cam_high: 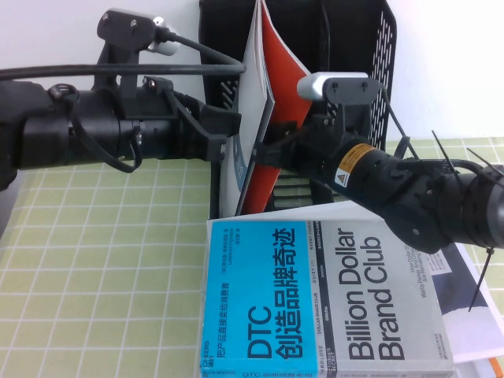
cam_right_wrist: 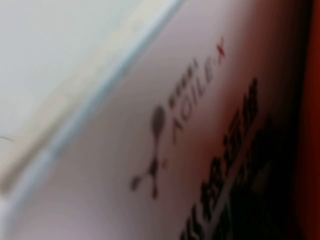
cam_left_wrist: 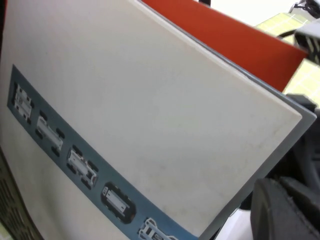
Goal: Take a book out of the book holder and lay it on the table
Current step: Pick up the right side book from the book shelf
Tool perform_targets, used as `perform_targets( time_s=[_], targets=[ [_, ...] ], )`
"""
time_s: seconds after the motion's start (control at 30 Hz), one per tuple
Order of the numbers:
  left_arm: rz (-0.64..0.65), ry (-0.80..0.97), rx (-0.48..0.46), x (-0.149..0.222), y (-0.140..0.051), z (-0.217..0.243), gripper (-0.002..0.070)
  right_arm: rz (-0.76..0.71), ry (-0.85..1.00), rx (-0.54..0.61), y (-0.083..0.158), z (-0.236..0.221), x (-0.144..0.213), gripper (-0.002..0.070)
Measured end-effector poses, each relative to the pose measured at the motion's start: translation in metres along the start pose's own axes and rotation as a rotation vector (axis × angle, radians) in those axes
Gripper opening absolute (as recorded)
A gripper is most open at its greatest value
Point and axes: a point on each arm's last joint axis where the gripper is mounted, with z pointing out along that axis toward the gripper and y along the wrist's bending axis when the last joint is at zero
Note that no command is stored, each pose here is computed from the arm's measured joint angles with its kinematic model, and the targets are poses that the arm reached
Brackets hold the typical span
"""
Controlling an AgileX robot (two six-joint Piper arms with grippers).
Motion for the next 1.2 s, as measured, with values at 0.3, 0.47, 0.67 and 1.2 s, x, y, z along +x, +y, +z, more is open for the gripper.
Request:
perform_targets(
  time_s=[0.3, 0.47, 0.67, 1.2],
  targets=[
    [0.029, 0.023, -0.010, -0.003, 0.000, -0.001, -0.0003, -0.067, -0.063, -0.037, 0.005, -0.002, -0.009, 0.0016],
    [0.029, 0.024, -0.006, -0.005, -0.004, -0.007, -0.0003, -0.097, -0.119, -0.036, 0.011, -0.016, -0.036, 0.0014],
    [0.085, -0.032, -0.008, -0.018, -0.020, -0.031, -0.0003, -0.115, -0.274, -0.002, 0.006, -0.053, -0.098, 0.0014],
    [0.195, -0.108, -0.096, -0.034, -0.070, -0.117, -0.0003, -0.393, -0.323, -0.321, 0.098, -0.202, -0.185, 0.0014]
  ],
)
